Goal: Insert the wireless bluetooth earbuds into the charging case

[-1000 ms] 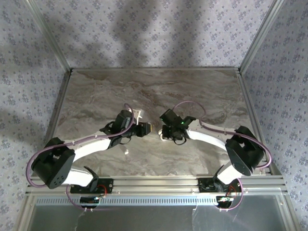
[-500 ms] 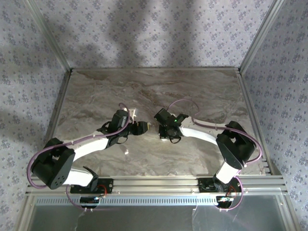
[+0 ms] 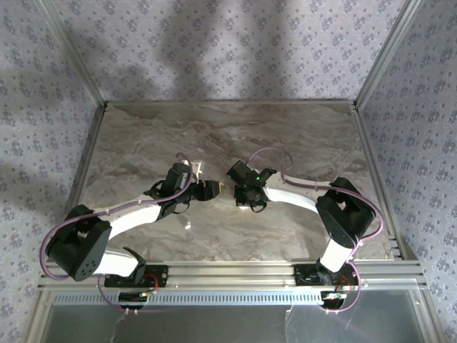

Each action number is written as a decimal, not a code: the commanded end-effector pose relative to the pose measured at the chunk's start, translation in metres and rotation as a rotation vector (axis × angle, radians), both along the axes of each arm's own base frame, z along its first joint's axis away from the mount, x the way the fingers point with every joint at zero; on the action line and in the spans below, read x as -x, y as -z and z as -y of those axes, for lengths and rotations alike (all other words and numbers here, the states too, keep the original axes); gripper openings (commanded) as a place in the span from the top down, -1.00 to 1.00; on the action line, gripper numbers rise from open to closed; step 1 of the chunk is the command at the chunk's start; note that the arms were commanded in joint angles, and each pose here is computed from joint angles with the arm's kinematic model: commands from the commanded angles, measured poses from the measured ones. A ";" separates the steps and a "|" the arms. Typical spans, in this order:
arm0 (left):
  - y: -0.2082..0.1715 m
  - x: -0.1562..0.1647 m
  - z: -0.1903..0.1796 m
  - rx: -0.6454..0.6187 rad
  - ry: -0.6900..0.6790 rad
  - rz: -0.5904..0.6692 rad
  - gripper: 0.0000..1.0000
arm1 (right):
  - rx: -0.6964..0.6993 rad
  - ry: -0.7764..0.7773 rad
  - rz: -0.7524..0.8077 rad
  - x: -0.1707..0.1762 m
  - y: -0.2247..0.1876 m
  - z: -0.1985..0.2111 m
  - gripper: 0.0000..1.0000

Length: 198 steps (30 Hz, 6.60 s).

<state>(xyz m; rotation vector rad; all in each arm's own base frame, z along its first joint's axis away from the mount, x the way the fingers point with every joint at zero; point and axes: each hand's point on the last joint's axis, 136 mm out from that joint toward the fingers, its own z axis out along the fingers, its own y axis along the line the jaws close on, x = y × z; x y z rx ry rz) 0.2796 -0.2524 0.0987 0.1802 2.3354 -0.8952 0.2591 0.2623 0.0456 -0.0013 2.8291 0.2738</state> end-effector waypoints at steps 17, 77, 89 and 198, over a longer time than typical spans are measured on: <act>-0.007 -0.001 0.002 0.025 0.006 0.012 -0.17 | 0.031 -0.020 -0.004 0.000 0.000 -0.001 0.43; -0.023 -0.025 -0.083 -0.043 -0.306 0.135 -1.00 | -0.220 -0.203 0.113 0.011 -0.036 0.003 0.13; -0.011 -0.025 -0.070 -0.032 -0.250 0.068 -0.99 | -0.138 -0.184 0.031 -0.005 -0.007 -0.012 0.30; -0.024 -0.021 -0.168 0.068 -0.591 0.080 -1.00 | 0.179 -0.885 0.130 0.082 0.017 -0.180 -0.51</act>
